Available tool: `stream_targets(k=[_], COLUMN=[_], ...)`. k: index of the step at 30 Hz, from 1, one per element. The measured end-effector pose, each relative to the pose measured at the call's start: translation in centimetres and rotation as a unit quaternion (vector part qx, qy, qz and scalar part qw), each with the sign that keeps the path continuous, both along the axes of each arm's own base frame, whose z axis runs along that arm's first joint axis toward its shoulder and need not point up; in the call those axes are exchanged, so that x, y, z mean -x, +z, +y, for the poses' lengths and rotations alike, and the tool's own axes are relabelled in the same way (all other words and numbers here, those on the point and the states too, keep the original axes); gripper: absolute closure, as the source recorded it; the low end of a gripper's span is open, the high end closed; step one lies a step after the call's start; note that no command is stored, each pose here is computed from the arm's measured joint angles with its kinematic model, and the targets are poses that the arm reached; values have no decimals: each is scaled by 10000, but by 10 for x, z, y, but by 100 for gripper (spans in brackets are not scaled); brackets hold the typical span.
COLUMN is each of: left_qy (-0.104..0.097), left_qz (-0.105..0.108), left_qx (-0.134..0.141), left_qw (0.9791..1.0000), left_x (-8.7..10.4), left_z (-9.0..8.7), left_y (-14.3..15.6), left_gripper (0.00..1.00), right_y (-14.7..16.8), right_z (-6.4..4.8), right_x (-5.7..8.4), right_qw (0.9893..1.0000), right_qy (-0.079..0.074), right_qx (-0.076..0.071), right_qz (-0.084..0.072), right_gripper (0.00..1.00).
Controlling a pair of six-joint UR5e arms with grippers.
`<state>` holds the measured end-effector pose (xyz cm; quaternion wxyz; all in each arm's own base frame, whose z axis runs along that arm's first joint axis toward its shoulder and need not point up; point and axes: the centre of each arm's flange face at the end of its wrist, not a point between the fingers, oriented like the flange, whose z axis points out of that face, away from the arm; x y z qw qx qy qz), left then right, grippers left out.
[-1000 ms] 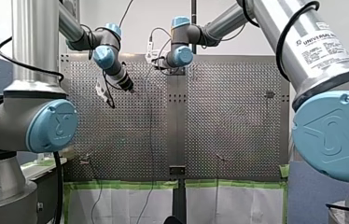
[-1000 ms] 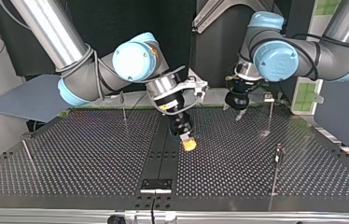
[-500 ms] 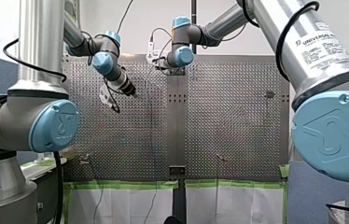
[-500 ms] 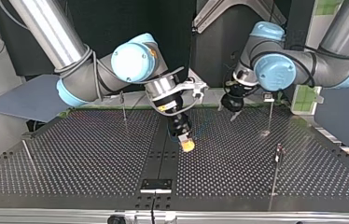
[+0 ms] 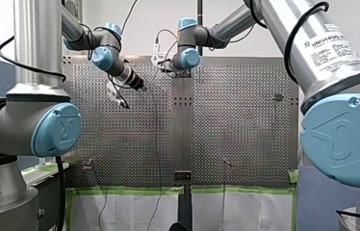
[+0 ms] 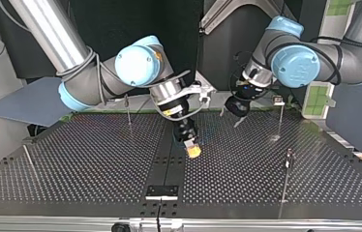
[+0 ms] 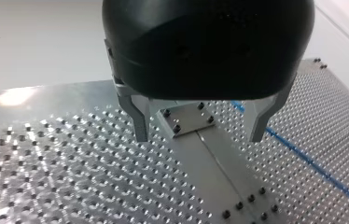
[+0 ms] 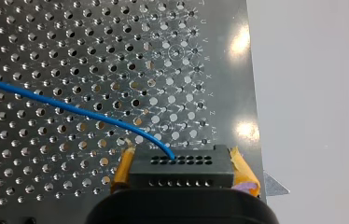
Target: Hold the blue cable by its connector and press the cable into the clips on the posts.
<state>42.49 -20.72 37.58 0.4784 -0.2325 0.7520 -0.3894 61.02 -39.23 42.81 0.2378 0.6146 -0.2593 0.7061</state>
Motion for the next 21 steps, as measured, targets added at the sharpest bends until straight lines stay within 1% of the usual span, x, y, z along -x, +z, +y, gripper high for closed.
stream_targets(k=[6, 12, 16, 21], left_qy=[-273, -573, -648, -671], left_qz=[11, 26, 23, 11], left_qx=[86, 169, 180, 191], left_qw=[9996, 9982, 9977, 9976], left_x=[3, 7, 8, 9], left_z=[-6, -14, -18, -19], left_y=[0, 1, 1, 1], left_gripper=[0, 0, 0, 0], right_y=[0, -1, -1, -1], right_z=[-1, 0, 0, 1], right_x=[0, 0, 0, -1], right_qw=[10000, 10000, 10000, 10000], right_qy=[-5, 4, 4, 14], right_qx=[10, 10, 9, 8], right_qz=[6, 12, 14, 15], right_gripper=[100, 100, 100, 100])
